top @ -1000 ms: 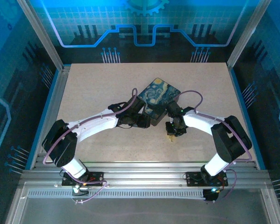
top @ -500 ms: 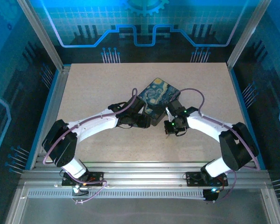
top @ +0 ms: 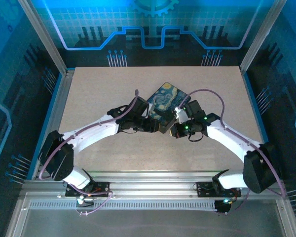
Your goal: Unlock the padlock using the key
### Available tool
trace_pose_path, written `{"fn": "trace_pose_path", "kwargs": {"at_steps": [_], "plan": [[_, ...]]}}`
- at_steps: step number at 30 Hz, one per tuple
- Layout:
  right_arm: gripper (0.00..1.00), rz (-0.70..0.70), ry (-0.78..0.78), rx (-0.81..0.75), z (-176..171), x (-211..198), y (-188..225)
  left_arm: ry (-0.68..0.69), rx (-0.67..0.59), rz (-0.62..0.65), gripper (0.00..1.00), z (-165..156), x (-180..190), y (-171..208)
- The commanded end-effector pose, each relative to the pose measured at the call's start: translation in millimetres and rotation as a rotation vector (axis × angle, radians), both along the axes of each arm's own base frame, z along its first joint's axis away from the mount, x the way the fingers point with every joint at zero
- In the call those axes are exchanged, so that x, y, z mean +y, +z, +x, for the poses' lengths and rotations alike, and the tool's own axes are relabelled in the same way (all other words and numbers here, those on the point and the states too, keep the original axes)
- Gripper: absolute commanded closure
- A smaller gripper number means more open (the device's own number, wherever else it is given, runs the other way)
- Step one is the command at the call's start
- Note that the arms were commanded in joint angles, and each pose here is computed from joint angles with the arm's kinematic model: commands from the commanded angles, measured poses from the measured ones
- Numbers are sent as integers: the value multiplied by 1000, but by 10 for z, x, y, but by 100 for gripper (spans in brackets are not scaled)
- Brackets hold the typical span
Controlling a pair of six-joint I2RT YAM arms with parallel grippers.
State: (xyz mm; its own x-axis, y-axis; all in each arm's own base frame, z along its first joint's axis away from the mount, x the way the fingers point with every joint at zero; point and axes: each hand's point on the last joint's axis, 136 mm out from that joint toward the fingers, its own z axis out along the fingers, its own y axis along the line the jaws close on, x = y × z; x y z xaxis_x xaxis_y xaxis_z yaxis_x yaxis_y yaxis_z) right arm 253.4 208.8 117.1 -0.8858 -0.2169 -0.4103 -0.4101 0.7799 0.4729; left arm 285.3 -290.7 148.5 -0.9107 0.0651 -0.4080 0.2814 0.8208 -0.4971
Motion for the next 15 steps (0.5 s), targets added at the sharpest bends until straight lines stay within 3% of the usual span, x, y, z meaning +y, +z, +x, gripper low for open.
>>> {"fn": "trace_pose_path", "kwargs": {"at_steps": [1, 6, 15], "plan": [[99, 167, 149, -33, -179, 212, 250, -124, -38, -157, 50, -114, -134, 295], [99, 261, 229, -77, -276, 313, 507, -219, -93, -269, 50, -174, -81, 497], [100, 359, 311, -99, -388, 435, 745, -295, -108, -298, 51, -223, -109, 510]]}}
